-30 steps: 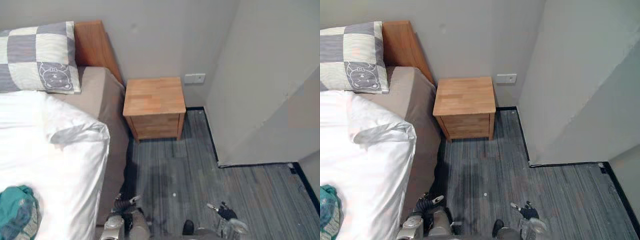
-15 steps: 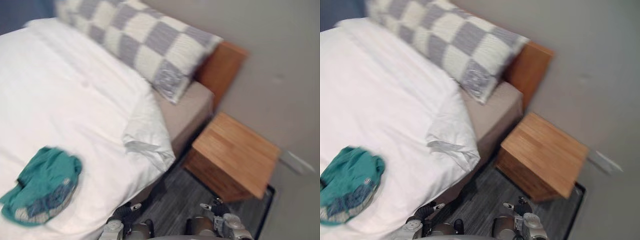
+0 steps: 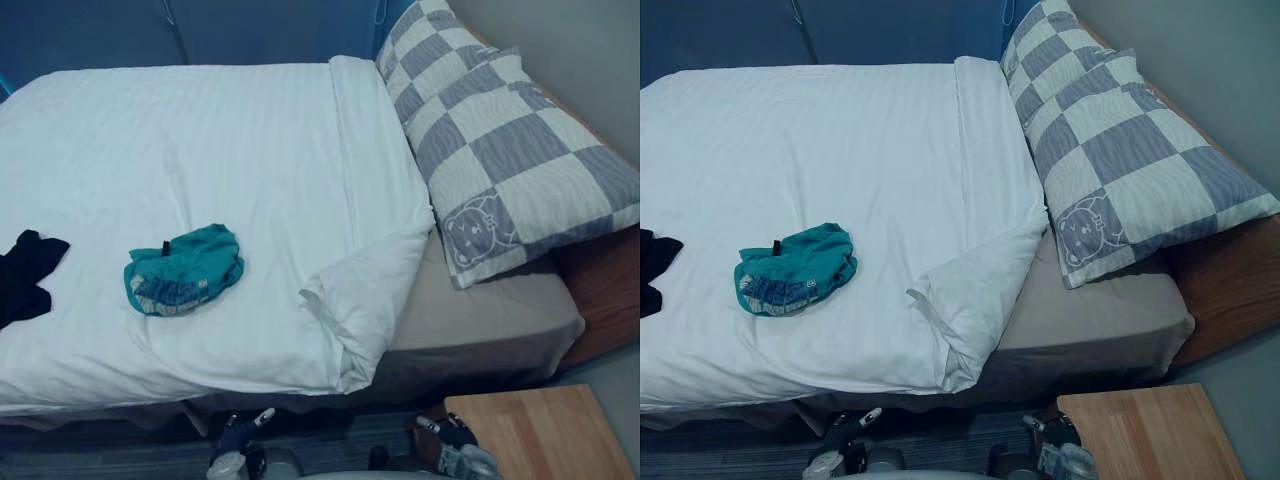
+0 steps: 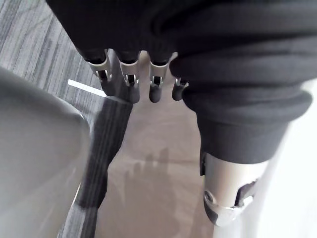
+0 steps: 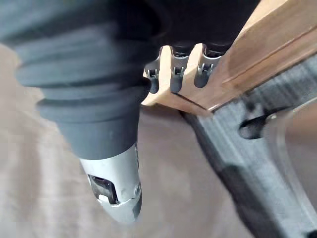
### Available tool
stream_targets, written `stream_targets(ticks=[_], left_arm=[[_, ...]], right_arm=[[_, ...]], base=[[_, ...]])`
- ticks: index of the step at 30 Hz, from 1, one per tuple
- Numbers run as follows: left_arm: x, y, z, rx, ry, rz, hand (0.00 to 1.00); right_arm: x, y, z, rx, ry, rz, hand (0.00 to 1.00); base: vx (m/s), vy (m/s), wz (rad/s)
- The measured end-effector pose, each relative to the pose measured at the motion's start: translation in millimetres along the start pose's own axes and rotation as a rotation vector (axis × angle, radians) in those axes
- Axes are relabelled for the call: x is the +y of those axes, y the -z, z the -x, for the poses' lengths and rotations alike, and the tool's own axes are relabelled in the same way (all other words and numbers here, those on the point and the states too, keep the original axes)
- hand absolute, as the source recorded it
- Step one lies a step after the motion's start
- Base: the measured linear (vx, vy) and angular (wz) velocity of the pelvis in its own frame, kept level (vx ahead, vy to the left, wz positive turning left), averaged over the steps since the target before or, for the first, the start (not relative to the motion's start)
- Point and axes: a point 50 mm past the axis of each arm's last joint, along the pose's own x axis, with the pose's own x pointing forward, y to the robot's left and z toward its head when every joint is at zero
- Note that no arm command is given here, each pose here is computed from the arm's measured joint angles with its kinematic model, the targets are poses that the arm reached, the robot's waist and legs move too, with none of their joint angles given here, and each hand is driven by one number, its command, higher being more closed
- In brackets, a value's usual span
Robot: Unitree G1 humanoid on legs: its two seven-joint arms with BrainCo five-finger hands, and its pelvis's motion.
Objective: Tidy the bed and pick cloth on bed and put in laundry
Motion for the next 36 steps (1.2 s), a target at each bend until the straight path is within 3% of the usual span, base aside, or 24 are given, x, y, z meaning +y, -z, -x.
stream_targets(ticks=[4, 7, 10, 14, 18, 24, 29, 30, 36], left_arm=[[1, 5, 2, 0.007, -0.008, -0.023, 0.00], [5, -2, 0, -0.022, 0.001, -0.093, 0.00], [10, -3, 0, -0.029, 0.008, -0.158, 0.00], [5, -11, -3, -0.055, 0.057, -0.261, 0.00], [-2, -25, -6, -0.092, 0.084, -0.310, 0.00], [-1, -53, -10, -0.167, 0.097, -0.397, 0.00], [-4, -66, -12, -0.205, 0.093, -0.411, 0.00], [-5, -68, -12, -0.209, 0.091, -0.418, 0.00], [-5, -71, -12, -0.223, 0.083, -0.434, 0.00]], right_arm=[[-26, -88, 23, -0.415, 0.153, -0.103, 0.00], [-42, -154, 56, -0.737, 0.291, -0.045, 0.00], [-35, -199, 82, -0.960, 0.330, 0.027, 0.00], [13, -263, 108, -1.246, 0.210, 0.199, 0.00], [72, -280, 127, -1.378, -0.024, 0.366, 0.00], [144, -259, 136, -1.398, -0.376, 0.586, 0.00], [166, -241, 127, -1.335, -0.476, 0.684, 0.00], [169, -238, 127, -1.328, -0.493, 0.697, 1.00], [176, -227, 124, -1.307, -0.546, 0.726, 1.00]], base=[[0.08, 0.037, 0.26], [0.07, 0.044, 0.19], [0.02, 0.004, 0.06], [-0.06, 0.020, -0.01], [-0.08, 0.008, 0.13], [-0.07, 0.015, 0.17], [-0.03, 0.040, 0.06], [0.00, 0.037, 0.05], [0.02, 0.012, 0.04]])
